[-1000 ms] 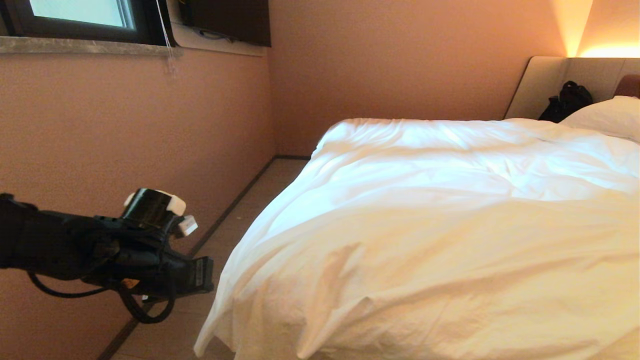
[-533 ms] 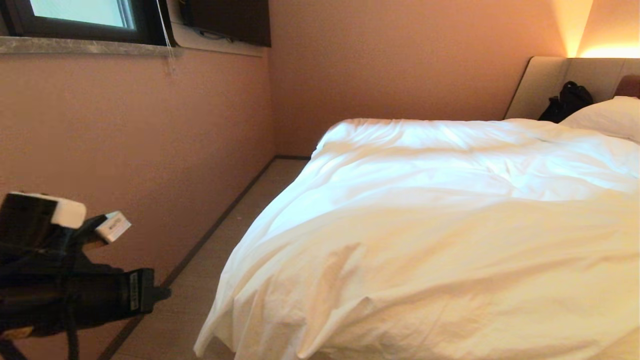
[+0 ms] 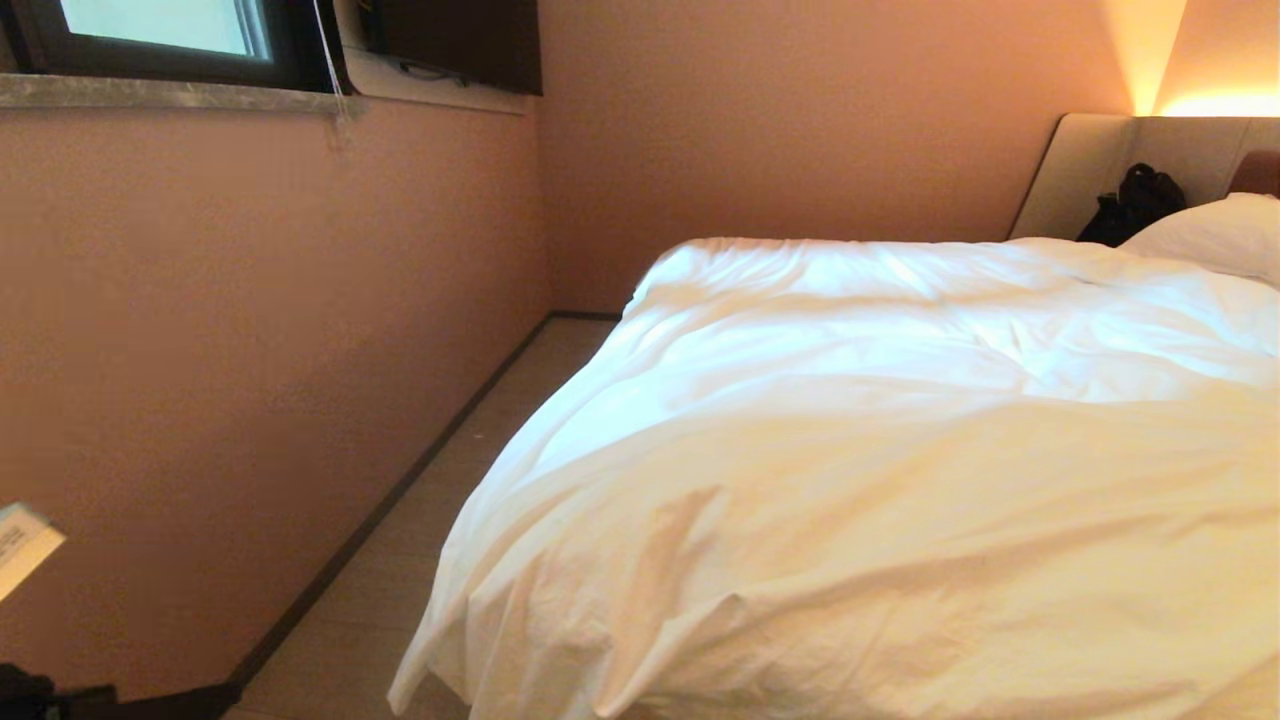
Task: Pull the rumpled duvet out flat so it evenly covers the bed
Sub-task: Flatten the corners of the folded blanket
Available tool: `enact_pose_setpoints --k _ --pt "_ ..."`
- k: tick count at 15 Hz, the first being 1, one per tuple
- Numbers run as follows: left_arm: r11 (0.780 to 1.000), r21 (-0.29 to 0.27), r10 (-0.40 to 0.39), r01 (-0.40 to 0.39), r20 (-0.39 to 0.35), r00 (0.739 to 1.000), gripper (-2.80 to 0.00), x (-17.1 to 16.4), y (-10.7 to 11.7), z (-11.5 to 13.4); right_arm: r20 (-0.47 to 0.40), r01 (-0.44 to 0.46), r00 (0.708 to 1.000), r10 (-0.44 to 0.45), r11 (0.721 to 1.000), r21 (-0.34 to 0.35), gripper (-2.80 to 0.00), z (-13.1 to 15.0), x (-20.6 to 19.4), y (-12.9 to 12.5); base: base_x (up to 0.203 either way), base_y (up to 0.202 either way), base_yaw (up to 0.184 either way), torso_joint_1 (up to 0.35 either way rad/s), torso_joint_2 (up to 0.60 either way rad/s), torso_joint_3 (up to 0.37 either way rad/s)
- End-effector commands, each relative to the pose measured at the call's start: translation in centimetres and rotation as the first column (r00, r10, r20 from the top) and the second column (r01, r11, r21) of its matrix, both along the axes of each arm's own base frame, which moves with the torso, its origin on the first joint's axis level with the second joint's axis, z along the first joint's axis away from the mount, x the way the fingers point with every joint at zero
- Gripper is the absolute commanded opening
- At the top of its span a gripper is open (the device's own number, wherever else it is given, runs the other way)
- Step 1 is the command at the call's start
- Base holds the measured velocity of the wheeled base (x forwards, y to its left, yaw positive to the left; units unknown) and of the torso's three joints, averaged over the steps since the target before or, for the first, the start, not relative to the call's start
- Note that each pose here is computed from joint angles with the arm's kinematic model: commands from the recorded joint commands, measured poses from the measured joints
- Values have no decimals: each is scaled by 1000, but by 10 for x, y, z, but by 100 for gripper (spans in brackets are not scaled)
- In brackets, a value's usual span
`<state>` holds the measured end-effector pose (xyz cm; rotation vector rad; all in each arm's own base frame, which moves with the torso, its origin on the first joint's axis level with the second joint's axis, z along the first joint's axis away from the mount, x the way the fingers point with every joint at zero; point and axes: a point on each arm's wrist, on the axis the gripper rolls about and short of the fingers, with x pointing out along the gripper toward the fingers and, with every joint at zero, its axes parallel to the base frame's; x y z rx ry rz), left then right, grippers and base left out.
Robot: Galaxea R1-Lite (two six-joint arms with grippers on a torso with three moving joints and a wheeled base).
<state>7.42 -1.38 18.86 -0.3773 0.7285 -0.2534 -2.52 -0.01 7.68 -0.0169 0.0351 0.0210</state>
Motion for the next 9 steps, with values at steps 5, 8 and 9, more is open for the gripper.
enact_pose_setpoints --k 5,8,9 --pt "1000 -22 -5 9 168 986 -280 -57 6 1 -1 -1 1000 1 1000 0 -280 0 0 0 0 0 0 0 0 0" --pt "1000 -22 -1 6 195 981 -280 -69 7 -8 -1 -1 1000 1 1000 0 -280 0 0 0 0 0 0 0 0 0" --pt "1000 -22 0 5 203 979 -280 -73 7 -12 -1 -1 1000 1 1000 0 -280 0 0 0 0 0 0 0 0 0"
